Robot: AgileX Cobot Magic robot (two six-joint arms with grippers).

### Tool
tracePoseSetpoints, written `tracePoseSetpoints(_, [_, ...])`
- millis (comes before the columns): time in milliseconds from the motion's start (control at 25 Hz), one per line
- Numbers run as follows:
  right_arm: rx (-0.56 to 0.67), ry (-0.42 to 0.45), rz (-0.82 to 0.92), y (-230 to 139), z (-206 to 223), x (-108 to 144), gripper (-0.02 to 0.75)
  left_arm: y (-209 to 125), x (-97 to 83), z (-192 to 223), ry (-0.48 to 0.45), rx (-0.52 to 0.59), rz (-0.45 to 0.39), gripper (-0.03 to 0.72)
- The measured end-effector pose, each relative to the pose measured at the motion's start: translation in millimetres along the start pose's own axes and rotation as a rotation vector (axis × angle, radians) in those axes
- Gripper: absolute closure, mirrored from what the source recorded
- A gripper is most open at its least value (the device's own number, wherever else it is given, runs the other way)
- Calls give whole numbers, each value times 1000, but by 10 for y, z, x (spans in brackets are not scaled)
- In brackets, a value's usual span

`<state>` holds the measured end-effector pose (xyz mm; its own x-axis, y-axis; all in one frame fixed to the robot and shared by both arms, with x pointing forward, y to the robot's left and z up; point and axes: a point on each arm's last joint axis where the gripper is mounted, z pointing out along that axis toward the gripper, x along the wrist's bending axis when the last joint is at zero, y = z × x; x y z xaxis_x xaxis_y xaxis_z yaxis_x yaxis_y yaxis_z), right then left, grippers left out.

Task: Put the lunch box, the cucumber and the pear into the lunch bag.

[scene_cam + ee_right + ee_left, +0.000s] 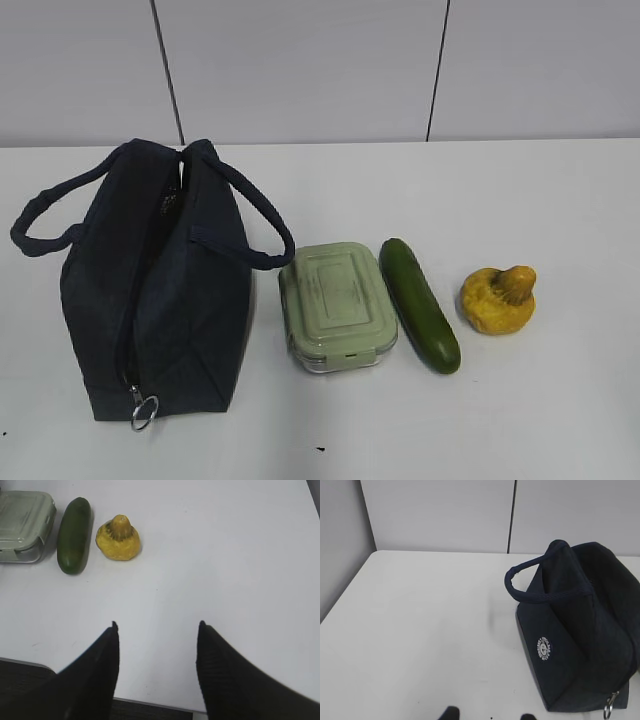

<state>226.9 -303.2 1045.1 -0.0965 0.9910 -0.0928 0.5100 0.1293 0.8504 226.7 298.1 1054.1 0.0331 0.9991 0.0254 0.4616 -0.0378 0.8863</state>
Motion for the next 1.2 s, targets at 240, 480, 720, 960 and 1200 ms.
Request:
tracePoseSetpoints(240, [0,0,0,0,0,0,343,0,0,0,0,0,0,452])
tracePoseSetpoints(480, [4,0,0,4,5,0,343,0,0,0,0,0,0,452])
tracePoseSetpoints(720, [111,10,-6,185,169,-8,343,0,0,0,0,0,0,452])
tracePoseSetpoints(960, [160,52,8,541,337,4,343,0,0,0,0,0,0,452])
tracePoseSetpoints(1200, [276,167,-35,911,675,75,343,0,0,0,0,0,0,452])
